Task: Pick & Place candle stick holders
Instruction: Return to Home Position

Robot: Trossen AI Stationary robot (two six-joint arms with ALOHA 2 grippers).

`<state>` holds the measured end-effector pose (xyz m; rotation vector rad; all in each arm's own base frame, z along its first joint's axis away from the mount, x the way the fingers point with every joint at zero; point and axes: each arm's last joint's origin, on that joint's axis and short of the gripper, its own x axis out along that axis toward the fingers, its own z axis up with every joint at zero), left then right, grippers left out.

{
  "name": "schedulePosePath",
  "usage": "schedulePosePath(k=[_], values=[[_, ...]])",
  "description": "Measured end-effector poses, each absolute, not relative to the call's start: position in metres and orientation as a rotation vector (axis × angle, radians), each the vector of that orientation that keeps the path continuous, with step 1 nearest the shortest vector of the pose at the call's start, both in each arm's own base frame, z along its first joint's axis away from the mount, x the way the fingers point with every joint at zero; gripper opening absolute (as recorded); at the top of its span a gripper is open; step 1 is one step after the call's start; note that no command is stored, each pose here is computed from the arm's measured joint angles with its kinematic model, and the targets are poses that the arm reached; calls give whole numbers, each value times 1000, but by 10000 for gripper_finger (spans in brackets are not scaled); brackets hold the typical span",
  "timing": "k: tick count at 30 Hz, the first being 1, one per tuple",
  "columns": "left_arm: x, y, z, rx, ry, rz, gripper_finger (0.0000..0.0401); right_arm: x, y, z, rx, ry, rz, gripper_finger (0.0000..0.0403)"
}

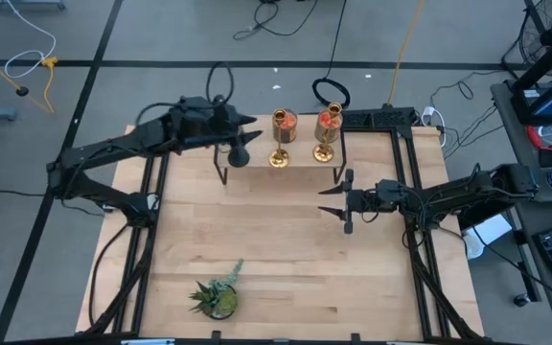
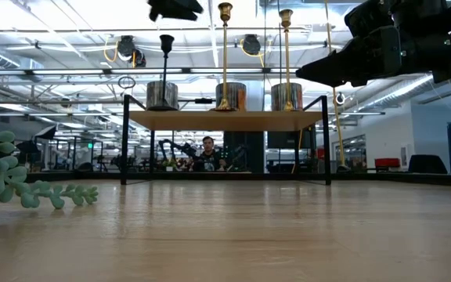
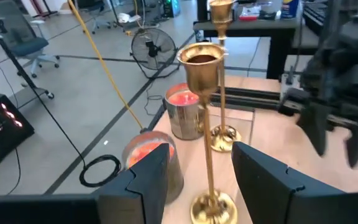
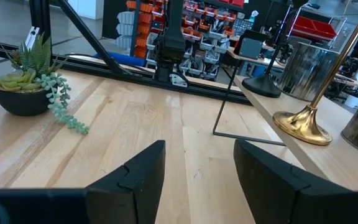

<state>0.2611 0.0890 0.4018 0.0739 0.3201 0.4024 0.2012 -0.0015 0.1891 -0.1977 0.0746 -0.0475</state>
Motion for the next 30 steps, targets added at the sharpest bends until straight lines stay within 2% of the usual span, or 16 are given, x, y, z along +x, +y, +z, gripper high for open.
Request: schedulePosePath(k=[10, 15, 22, 30], values=[[172, 53, 422, 13, 416, 365, 182, 199, -1, 194, -197, 49, -51, 187], [140, 33, 413, 33, 325, 237, 182, 189, -1, 202, -178, 44, -47, 187], [113, 16, 354, 97, 248, 97, 182, 172, -1, 206, -114, 95, -45, 187], [103, 12, 281, 124, 159, 82, 182, 147, -1, 191, -165, 59, -46, 187]])
